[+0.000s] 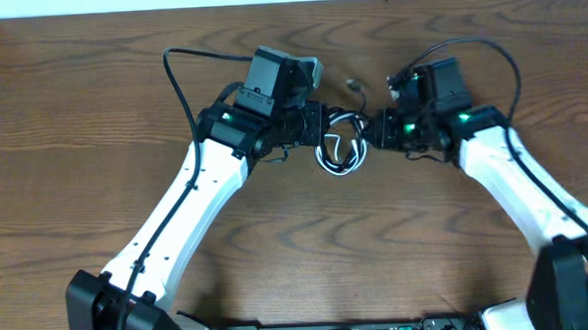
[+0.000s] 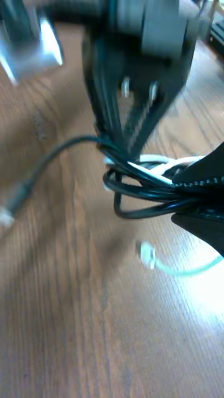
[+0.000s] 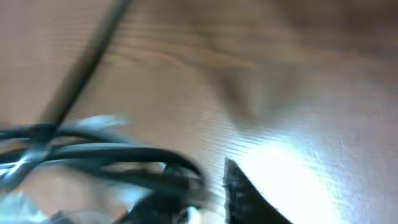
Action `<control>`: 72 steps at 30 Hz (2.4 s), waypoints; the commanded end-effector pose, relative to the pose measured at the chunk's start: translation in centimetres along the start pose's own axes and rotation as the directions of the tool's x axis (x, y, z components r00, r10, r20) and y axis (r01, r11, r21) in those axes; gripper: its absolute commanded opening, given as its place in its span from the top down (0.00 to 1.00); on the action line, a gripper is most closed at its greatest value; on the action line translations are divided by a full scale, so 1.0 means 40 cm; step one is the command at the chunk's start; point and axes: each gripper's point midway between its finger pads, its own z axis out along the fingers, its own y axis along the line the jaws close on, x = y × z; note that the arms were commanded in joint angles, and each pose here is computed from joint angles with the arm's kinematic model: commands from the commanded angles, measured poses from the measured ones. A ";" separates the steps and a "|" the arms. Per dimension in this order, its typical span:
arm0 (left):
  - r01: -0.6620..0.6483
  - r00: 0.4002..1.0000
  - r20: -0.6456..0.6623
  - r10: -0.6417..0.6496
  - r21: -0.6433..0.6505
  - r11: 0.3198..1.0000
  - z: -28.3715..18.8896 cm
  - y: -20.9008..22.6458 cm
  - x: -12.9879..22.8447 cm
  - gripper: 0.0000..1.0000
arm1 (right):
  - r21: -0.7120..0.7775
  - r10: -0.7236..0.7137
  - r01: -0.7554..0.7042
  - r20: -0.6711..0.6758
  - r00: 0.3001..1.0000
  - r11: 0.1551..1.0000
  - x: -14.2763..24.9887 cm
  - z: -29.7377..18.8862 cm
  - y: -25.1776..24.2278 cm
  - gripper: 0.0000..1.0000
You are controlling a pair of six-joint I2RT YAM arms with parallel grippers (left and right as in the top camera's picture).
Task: Untangle cables
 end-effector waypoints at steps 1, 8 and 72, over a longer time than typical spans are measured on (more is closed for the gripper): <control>0.036 0.999 -0.031 -0.033 0.090 0.995 -0.005 -0.042 0.010 0.93 | 0.193 0.114 -0.110 -0.008 0.993 0.975 0.013 0.055 -0.112 0.84; 0.035 0.998 -0.055 -0.021 0.258 0.966 -0.022 -0.108 0.007 0.93 | 0.083 0.024 -0.017 -0.074 0.997 0.996 0.015 0.078 -0.100 0.85; -0.233 0.939 -0.277 0.204 -0.077 0.969 0.412 0.013 0.241 0.48 | 0.092 0.007 -0.007 0.008 1.000 0.996 -0.043 -0.249 -0.204 0.23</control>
